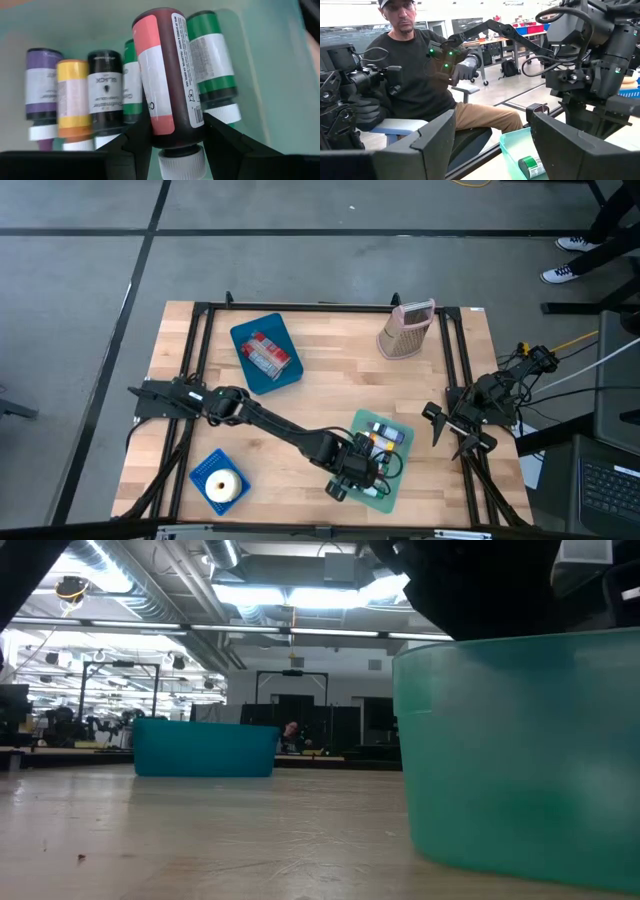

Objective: Pick & Place Food Item
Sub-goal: Put the pink food coloring bottle into the green bin, then return to Home Position

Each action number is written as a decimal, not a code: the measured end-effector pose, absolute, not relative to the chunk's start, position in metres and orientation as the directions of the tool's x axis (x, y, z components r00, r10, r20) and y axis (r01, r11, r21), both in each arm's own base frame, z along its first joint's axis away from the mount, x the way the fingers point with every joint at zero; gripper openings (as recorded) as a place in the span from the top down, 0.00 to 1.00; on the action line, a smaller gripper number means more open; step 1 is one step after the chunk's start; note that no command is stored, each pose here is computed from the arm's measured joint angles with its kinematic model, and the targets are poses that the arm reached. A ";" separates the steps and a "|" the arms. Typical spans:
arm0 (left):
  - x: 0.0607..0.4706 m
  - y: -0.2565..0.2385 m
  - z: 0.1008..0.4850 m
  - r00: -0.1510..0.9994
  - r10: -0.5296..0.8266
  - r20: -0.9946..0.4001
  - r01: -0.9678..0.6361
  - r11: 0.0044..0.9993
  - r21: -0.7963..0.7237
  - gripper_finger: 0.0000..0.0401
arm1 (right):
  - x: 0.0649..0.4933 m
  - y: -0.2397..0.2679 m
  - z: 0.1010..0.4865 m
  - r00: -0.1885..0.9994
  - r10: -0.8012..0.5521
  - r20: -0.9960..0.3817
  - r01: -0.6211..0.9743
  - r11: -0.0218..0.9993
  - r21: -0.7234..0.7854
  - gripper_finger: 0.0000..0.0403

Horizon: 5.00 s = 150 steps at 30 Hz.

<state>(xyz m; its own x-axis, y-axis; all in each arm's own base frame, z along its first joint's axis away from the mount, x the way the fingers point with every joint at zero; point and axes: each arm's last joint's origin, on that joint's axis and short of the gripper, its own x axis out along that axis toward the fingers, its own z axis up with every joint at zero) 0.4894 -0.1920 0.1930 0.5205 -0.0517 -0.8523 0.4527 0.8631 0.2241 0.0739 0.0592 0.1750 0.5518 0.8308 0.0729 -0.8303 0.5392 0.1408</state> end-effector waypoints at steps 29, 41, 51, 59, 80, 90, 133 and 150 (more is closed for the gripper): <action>0.492 -0.202 0.221 0.672 0.140 -0.727 0.234 0.892 0.388 0.49 | 0.074 0.059 0.175 0.552 0.831 0.073 -0.830 0.539 0.143 0.37; 0.451 -0.195 0.377 0.933 -0.009 -0.361 0.115 0.956 0.271 0.60 | 0.074 0.059 0.175 0.551 0.831 0.074 -0.827 0.532 0.185 0.37; 0.346 -0.213 0.487 0.975 -0.173 -0.139 0.195 0.968 0.161 0.63 | 0.064 0.060 0.198 0.321 0.910 0.263 -0.941 0.273 0.202 0.37; 0.286 -0.213 0.511 0.958 -0.205 -0.202 0.230 0.967 0.108 0.61 | 0.053 0.059 0.212 0.090 0.960 0.266 -0.996 0.080 0.048 0.37; 0.273 -0.287 0.433 0.971 -0.162 -0.178 0.185 0.975 0.122 0.62 | 0.082 0.064 0.163 0.531 0.845 -0.064 -0.798 0.524 0.299 0.37; 0.258 -0.288 0.350 0.980 -0.197 -0.006 0.196 0.976 0.092 0.62 | 0.087 0.064 0.159 0.592 0.798 -0.112 -0.774 0.601 0.199 0.37; 0.072 -0.075 0.220 0.802 -0.568 0.186 0.576 0.817 0.007 0.61 | 0.085 0.065 0.159 0.541 0.834 -0.105 -0.800 0.549 0.242 0.37; 0.068 -0.071 0.175 0.794 -0.601 0.090 0.606 0.794 -0.044 0.62 | 0.084 0.065 0.159 0.517 0.850 -0.103 -0.820 0.526 0.227 0.37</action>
<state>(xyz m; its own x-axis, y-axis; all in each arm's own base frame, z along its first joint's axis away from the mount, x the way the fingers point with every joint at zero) 0.0679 -0.0712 0.1752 0.7938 -0.6014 0.0901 0.6065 0.7939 -0.0437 0.0843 0.0654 0.1592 0.5168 0.8499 -0.1026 -0.8198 0.5259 0.2267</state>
